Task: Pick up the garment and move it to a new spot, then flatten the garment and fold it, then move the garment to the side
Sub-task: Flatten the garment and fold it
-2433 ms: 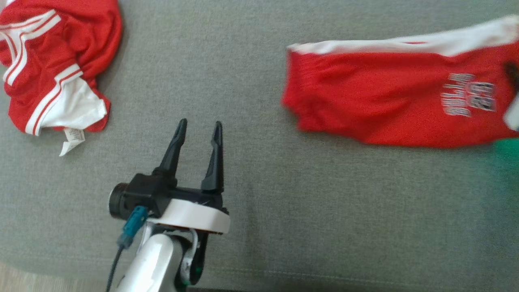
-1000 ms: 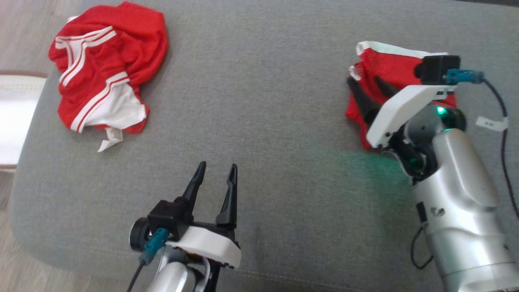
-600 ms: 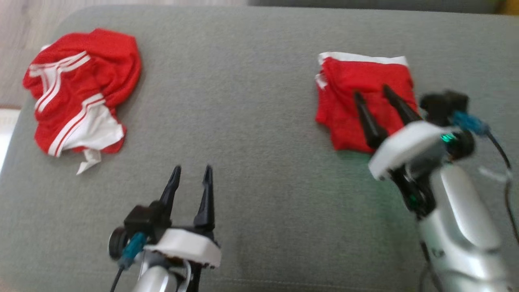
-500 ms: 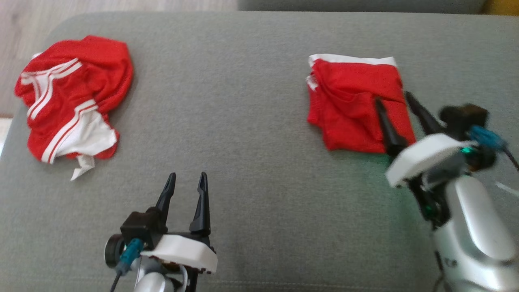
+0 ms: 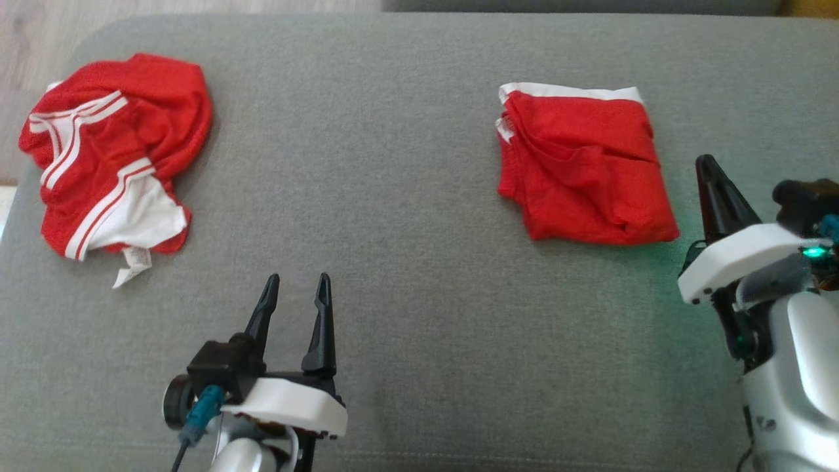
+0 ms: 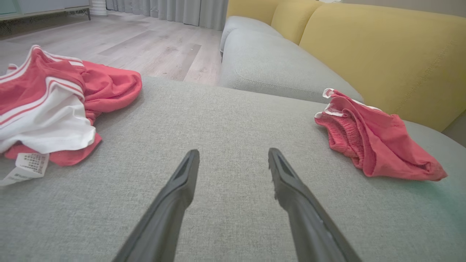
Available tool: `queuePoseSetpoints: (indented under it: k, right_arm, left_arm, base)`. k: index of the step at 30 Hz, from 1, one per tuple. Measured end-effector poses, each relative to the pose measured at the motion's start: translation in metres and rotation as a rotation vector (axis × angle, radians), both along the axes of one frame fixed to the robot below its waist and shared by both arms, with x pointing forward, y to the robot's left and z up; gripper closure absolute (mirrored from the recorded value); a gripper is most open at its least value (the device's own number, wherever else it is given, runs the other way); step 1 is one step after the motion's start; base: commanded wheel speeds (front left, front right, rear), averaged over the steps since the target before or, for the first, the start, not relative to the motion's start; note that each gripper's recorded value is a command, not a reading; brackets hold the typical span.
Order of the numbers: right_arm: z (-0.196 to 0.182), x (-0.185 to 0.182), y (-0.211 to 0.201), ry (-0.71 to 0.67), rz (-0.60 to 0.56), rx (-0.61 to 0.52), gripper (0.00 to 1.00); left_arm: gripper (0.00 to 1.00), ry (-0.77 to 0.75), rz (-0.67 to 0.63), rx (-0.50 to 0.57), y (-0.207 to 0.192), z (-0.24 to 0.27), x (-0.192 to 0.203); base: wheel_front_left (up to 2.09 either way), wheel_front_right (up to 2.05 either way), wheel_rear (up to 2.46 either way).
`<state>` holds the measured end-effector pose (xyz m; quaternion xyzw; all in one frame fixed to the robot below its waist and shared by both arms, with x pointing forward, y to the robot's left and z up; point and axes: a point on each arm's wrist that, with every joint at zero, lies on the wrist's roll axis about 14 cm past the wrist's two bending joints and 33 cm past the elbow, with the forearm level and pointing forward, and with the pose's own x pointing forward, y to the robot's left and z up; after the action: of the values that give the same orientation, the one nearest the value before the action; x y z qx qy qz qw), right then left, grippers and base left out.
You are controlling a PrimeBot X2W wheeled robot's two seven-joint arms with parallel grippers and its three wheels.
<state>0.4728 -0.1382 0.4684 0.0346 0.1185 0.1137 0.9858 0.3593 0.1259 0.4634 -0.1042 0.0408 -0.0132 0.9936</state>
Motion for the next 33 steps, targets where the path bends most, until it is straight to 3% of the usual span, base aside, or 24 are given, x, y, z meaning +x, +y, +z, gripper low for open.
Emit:
queuePoseSetpoints:
  k: [12,24,33]
  right_arm:
    - [-0.072,0.019,0.039,0.188,0.107,-0.072,1.0]
    - [-0.08,-0.022,0.129,0.204,0.401,-0.117,1.0]
    - [-0.075,-0.046,0.143,0.205,0.472,-0.125,1.0]
  left_arm:
    - [0.0,0.028,0.082,0.028,0.027,-0.008,-0.001]
    - [0.0,-0.006,0.134,0.036,0.044,0.004,-0.005]
    - [0.0,-0.044,0.157,0.037,0.052,0.015,-0.007]
  base:
    - [0.0,0.0,0.0]
    - [0.0,0.0,0.0]
    - [0.0,0.0,0.0]
